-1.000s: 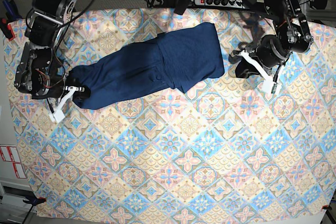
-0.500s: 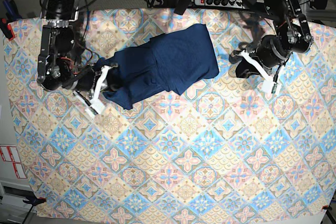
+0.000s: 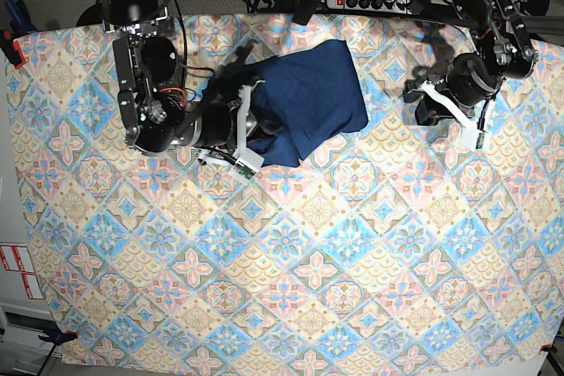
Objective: Fold the T-shirt properly
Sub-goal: 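Lift the band end with the right gripper and fold it toward the left gripper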
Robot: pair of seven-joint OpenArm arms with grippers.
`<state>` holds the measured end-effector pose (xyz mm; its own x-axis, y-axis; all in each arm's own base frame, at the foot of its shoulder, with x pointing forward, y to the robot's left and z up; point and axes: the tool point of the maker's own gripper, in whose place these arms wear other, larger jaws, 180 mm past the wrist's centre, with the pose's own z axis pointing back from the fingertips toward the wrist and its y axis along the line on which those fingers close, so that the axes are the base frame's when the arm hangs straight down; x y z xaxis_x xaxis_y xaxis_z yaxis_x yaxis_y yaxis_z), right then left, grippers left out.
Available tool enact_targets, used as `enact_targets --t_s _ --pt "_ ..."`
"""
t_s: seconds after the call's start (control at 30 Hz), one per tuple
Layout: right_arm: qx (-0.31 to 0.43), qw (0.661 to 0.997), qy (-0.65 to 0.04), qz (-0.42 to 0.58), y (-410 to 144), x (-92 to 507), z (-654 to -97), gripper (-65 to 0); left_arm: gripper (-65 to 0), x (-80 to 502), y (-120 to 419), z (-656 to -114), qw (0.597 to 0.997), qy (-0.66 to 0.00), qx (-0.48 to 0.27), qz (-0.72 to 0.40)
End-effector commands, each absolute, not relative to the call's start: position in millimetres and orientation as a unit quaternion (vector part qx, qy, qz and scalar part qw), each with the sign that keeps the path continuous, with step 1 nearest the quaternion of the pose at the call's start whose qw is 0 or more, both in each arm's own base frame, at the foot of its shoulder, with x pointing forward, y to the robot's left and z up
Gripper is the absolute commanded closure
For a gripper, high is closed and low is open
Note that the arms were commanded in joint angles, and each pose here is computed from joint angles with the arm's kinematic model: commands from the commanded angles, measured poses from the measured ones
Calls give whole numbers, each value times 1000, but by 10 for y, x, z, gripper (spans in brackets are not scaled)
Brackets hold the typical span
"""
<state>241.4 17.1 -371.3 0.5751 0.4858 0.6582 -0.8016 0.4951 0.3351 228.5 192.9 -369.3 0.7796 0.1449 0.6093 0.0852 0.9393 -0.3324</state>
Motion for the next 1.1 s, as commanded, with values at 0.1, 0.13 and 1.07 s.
enact_targets --t_s 0.1,0.13,1.07 --pt "338 787 -278 434 503 2418 -3441 -3 0 2342 1996 -3582 920 -352 -170 20" --pt "339 785 -276 438 524 2404 -3440 -3 0 2342 1996 -3582 920 -352 -170 20" --pt "324 743 -248 531 893 2528 -3417 -169 0 2320 1975 -3604 921 -349 -170 19"
